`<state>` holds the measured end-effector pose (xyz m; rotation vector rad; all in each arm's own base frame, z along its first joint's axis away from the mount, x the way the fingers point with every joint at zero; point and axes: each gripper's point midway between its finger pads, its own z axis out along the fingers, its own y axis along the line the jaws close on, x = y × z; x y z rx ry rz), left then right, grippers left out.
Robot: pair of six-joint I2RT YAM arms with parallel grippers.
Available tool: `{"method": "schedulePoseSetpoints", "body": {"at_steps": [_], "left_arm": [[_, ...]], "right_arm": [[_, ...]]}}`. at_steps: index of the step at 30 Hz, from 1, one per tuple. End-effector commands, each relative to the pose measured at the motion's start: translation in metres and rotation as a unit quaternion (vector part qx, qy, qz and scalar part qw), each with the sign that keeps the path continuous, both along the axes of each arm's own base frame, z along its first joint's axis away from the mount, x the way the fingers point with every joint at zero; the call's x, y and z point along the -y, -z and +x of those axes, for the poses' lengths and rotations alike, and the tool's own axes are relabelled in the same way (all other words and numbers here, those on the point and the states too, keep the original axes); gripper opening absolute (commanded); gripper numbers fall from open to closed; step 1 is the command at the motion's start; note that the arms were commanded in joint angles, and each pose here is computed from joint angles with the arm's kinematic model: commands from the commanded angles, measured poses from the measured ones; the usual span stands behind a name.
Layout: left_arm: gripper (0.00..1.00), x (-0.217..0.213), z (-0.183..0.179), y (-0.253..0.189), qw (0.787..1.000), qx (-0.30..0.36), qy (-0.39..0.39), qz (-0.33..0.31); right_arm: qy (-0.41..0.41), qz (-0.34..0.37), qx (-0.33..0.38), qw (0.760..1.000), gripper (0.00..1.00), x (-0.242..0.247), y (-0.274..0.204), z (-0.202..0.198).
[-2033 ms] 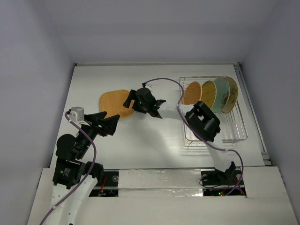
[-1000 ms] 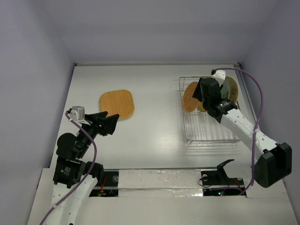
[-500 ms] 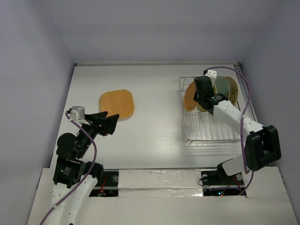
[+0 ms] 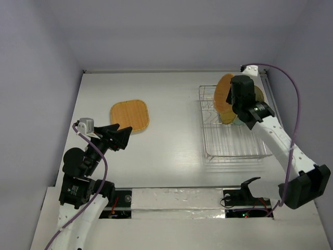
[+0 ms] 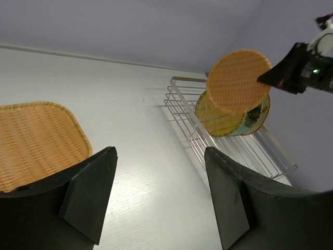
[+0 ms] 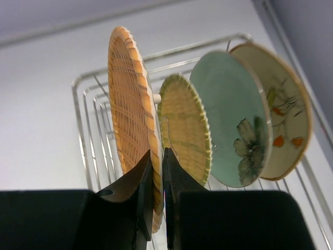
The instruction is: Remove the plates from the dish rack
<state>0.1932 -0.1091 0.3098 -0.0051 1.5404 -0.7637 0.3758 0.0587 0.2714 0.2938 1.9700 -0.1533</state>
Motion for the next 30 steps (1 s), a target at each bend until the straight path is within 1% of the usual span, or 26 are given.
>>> {"method": "schedulePoseSetpoints", "body": {"at_steps": [1, 3, 5, 6, 7, 8, 9, 10, 11, 12, 14, 15, 16, 18, 19, 21, 22, 27, 30], "left_arm": [[0.65, 0.002, 0.002, -0.009, 1.0, 0.017, 0.006, -0.006], [0.65, 0.003, 0.002, -0.009, 1.0, 0.017, 0.007, -0.006], [0.64, 0.001, 0.003, -0.009, 1.0, 0.017, 0.003, -0.006], [0.63, 0.001, 0.003, -0.009, 1.0, 0.017, 0.002, -0.006], [0.62, 0.001, 0.004, -0.009, 1.0, 0.016, 0.002, -0.006], [0.61, 0.001, 0.003, -0.009, 1.0, 0.017, 0.001, -0.006], [0.59, 0.0, 0.005, -0.008, 1.0, 0.014, -0.002, -0.006], [0.57, 0.0, 0.005, -0.007, 1.0, 0.012, -0.003, -0.006], [0.55, -0.001, 0.006, -0.007, 1.0, 0.01, -0.006, -0.006], [0.47, -0.003, 0.007, -0.006, 1.0, 0.008, -0.012, -0.006], [0.34, -0.006, 0.008, -0.005, 1.0, 0.004, -0.021, -0.007], [0.21, -0.009, 0.01, -0.004, 0.999, 0.001, -0.032, -0.009], [0.17, -0.012, 0.011, -0.003, 0.999, -0.002, -0.04, -0.01], [0.11, -0.014, 0.012, -0.004, 0.999, -0.004, -0.047, -0.011], [0.1, -0.016, 0.012, -0.003, 0.999, -0.005, -0.052, -0.012], [0.09, -0.017, 0.012, -0.003, 0.998, -0.005, -0.054, -0.012], [0.09, -0.017, 0.012, -0.004, 0.998, -0.005, -0.055, -0.012], [0.12, -0.016, 0.012, -0.003, 0.999, -0.005, -0.052, -0.012], [0.12, -0.014, 0.011, -0.004, 0.999, -0.003, -0.046, -0.012]], "right_arm": [[0.007, 0.022, 0.101, 0.995, 0.0, 0.005, -0.084, -0.018], [-0.018, 0.044, 0.122, 0.991, 0.0, -0.011, -0.098, -0.024], [-0.081, 0.1, 0.154, 0.98, 0.0, -0.046, -0.116, -0.024], [-0.118, 0.134, 0.164, 0.97, 0.0, -0.072, -0.12, -0.025], [-0.173, 0.165, 0.162, 0.957, 0.0, -0.101, -0.12, -0.027], [-0.203, 0.183, 0.15, 0.95, 0.0, -0.126, -0.108, -0.021], [-0.231, 0.21, 0.165, 0.935, 0.0, -0.149, -0.116, -0.018], [-0.268, 0.241, 0.155, 0.92, 0.0, -0.182, -0.114, -0.025], [-0.284, 0.259, 0.158, 0.91, 0.0, -0.202, -0.118, -0.025], [-0.295, 0.284, 0.15, 0.9, 0.0, -0.229, -0.11, -0.016], [-0.335, 0.318, 0.14, 0.876, 0.0, -0.272, -0.111, -0.021], [-0.343, 0.336, 0.145, 0.865, 0.0, -0.294, -0.107, -0.01], [-0.354, 0.367, 0.134, 0.85, 0.0, -0.311, -0.105, -0.011], [-0.369, 0.405, 0.142, 0.825, 0.0, -0.335, -0.112, -0.001], [-0.369, 0.42, 0.107, 0.822, 0.0, -0.355, -0.083, 0.01], [-0.375, 0.432, 0.088, 0.815, 0.0, -0.377, -0.068, 0.017], [-0.385, 0.443, 0.064, 0.807, 0.0, -0.395, -0.052, 0.023], [-0.378, 0.473, 0.014, 0.796, 0.0, -0.43, -0.001, 0.042], [-0.377, 0.5, -0.018, 0.78, 0.0, -0.447, 0.028, 0.046]]}}
